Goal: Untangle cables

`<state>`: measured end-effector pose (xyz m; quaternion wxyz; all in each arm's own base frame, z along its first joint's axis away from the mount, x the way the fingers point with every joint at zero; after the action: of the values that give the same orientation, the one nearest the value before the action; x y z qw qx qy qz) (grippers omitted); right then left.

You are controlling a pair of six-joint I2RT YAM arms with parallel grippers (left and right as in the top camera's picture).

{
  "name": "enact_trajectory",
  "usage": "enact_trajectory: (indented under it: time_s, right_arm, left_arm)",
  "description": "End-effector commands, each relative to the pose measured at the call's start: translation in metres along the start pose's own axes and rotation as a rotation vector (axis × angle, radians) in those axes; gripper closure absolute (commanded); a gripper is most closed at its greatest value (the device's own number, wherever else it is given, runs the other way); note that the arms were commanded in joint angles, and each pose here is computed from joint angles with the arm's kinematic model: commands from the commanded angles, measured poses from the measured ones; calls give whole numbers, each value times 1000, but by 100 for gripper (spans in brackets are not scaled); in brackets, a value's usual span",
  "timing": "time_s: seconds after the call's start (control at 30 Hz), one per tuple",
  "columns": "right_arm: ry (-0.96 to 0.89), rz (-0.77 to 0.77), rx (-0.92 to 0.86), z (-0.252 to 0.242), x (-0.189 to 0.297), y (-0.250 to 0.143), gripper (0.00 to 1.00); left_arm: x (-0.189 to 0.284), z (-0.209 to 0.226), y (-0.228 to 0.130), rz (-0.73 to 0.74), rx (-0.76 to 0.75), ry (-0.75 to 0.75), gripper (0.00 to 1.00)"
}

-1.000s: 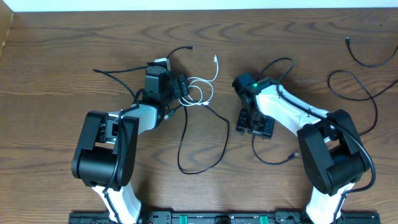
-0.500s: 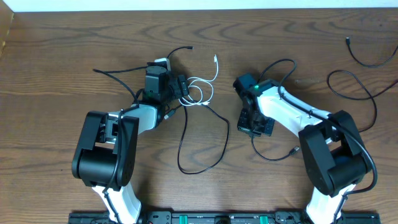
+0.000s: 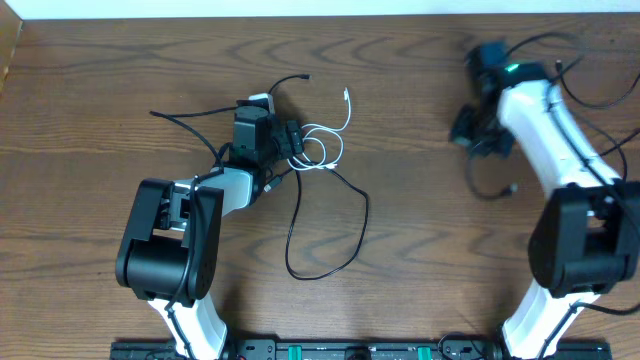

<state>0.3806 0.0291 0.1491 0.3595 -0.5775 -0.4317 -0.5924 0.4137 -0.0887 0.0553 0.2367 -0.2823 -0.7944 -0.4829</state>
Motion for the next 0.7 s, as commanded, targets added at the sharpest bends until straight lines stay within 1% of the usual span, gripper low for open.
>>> enact_trajectory:
  time_s: [0.0, 0.2, 0.33, 0.5, 0.67]
  right_arm:
    - [-75, -170, -37, -48, 46, 45, 99]
    - [-112, -322, -201, -117, 85, 88, 99]
    - [-131, -403, -331, -170, 92, 107, 99]
    - [-159, -473, -471, -230, 96, 117, 99]
    - [-197, -535, -603, -291, 100, 118, 99]
  left_arm:
    - [-1, 2, -5, 28, 3, 0, 11]
    - [-1, 3, -5, 28, 3, 0, 10]
    - [-1, 3, -5, 28, 3, 0, 10]
    - [-1, 3, -5, 28, 3, 0, 11]
    - [-1, 2, -5, 28, 3, 0, 11]
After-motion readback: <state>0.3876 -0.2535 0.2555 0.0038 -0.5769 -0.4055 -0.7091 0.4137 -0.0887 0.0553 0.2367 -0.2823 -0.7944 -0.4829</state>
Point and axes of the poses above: each gripper's point midway between its finger pads, its own x axis back along the fingers, its own z axis along the line the jaws close on, y = z × x, the point moved 6 cm from there along x, back along the fingers, and after that the axes turned 8 degrees about x, right-handed, at the moved point
